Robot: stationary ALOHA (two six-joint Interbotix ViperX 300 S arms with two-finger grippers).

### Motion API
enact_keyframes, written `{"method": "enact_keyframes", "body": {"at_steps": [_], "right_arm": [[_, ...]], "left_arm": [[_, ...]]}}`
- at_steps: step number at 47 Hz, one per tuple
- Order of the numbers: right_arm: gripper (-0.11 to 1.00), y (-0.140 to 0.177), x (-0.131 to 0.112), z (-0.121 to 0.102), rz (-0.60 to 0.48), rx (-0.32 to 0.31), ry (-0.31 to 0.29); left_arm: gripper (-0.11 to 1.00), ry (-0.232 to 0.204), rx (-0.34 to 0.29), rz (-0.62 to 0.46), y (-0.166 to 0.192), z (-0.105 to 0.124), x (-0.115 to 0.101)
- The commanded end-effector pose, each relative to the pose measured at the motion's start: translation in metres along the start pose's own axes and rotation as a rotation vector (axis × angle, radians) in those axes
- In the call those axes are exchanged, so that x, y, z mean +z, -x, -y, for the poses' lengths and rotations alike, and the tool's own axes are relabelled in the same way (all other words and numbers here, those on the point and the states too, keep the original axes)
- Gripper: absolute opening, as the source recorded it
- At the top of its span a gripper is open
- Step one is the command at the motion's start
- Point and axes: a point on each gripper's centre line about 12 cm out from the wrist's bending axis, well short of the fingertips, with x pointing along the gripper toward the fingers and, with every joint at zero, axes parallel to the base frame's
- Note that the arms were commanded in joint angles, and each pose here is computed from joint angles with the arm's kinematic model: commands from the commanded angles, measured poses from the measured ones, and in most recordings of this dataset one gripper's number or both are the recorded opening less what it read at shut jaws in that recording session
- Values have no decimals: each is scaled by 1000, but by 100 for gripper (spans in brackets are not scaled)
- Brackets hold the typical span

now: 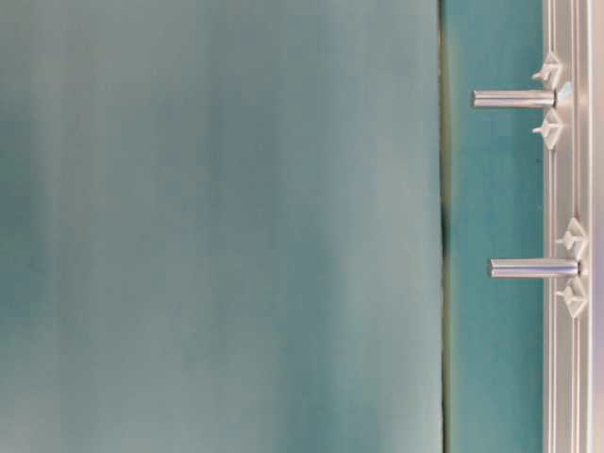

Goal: Find the location of the shaft and insert the large gear.
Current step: 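Move the left gripper from rest toward the blue gear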

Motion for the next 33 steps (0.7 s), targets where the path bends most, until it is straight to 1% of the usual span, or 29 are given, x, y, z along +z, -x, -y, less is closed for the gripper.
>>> {"method": "enact_keyframes", "body": {"at_steps": [1,3,4,6,9,13,17,21,29,33], "right_arm": [[16,-1,-6,3,-12,-14,-4],[18,1,-10,5,-18,-29,-16],[18,2,-12,6,-24,-35,-26],[14,4,-16,7,-28,-42,-53],[5,7,-19,8,-30,-48,-83],[0,8,-20,10,-36,-58,-117],[0,8,-22,10,-53,-61,-129],[0,8,-24,10,-83,-63,-129],[0,7,-28,10,-166,-66,-139],[0,7,-30,10,-202,-68,-145]], "left_arm": [[11,-11,-9,-11,0,1,-3],[9,-10,-8,-18,1,1,-5],[6,-10,-8,-25,1,1,-6],[-1,-10,-8,-34,1,1,-7],[-1,-11,-8,-40,1,1,-6],[-1,-10,-11,-55,1,2,-6],[-1,-7,-12,-75,1,2,-8],[-1,-5,-19,-101,-1,4,-8],[-1,8,-22,-230,-7,5,-17],[-1,8,-27,-250,-13,6,-17]]}}
